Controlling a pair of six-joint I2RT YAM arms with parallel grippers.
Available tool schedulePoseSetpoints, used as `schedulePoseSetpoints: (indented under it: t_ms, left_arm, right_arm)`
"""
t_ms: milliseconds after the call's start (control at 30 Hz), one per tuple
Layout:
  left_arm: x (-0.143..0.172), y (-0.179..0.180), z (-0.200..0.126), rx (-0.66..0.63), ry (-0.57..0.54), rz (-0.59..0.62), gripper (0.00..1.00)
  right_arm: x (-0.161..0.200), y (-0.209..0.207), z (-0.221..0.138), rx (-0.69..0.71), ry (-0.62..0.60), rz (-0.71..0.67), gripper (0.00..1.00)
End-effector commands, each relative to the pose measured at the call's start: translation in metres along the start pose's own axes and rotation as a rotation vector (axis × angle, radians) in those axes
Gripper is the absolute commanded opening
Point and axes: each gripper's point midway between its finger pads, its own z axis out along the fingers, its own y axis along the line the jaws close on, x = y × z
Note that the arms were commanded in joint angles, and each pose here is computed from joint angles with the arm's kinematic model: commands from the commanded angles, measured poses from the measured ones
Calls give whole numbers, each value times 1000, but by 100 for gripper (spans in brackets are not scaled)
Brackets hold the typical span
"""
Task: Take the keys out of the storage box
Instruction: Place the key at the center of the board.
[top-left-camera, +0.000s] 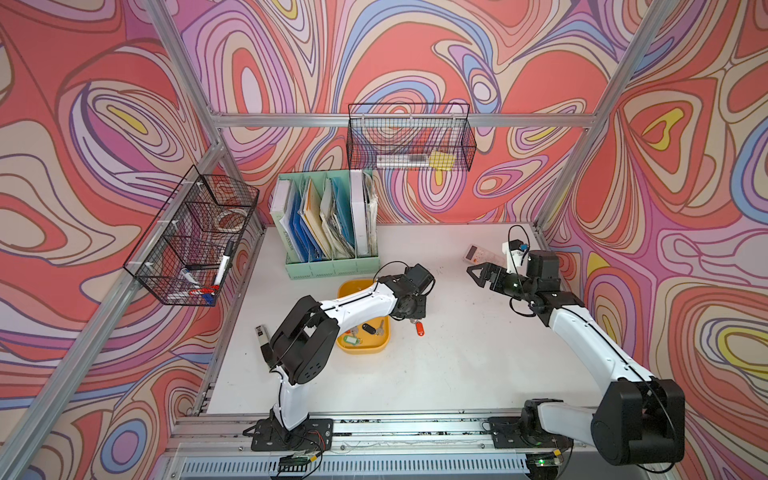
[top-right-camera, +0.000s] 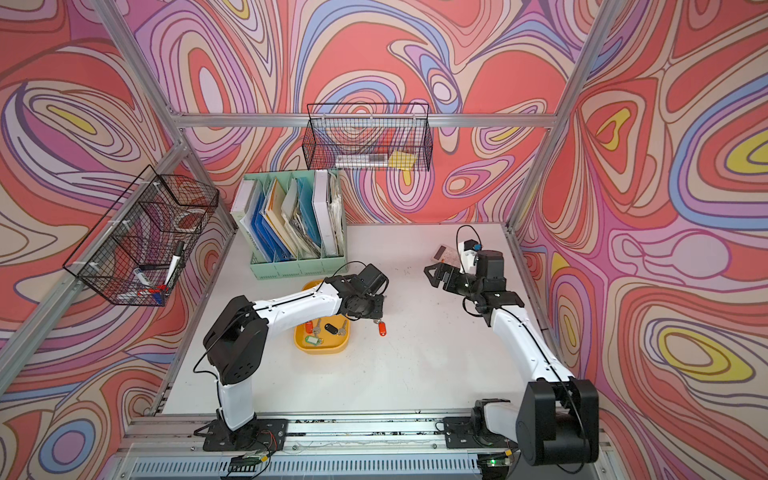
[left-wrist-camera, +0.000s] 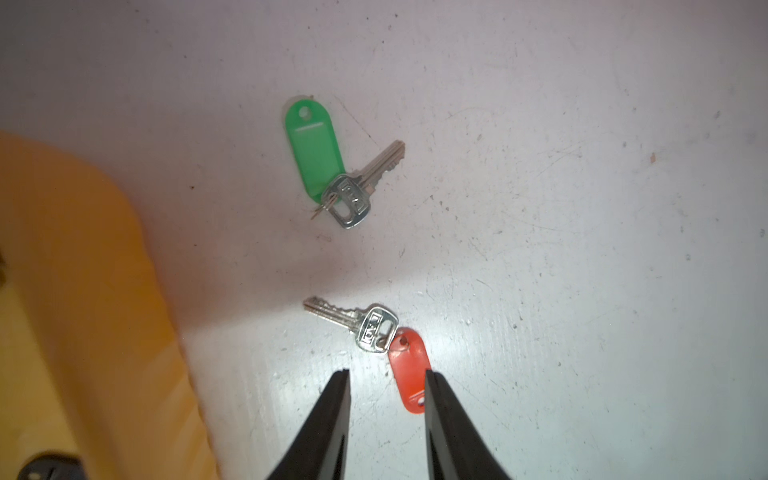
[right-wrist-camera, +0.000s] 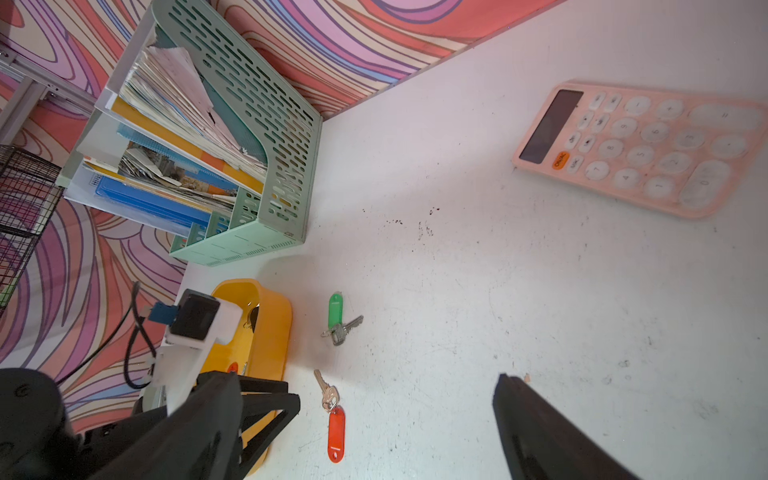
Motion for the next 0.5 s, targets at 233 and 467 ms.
schedulePoseSetpoints:
  t_ms: [233,467]
  left_arm:
    - [-24,51,-77,-103,-254,-59,47]
    - [-9,102,-116,-223,-394,-116,62]
  right_arm:
    - [9,42,17,-23,150,-109,87]
    - [40,87,54,-6,340,-263,72]
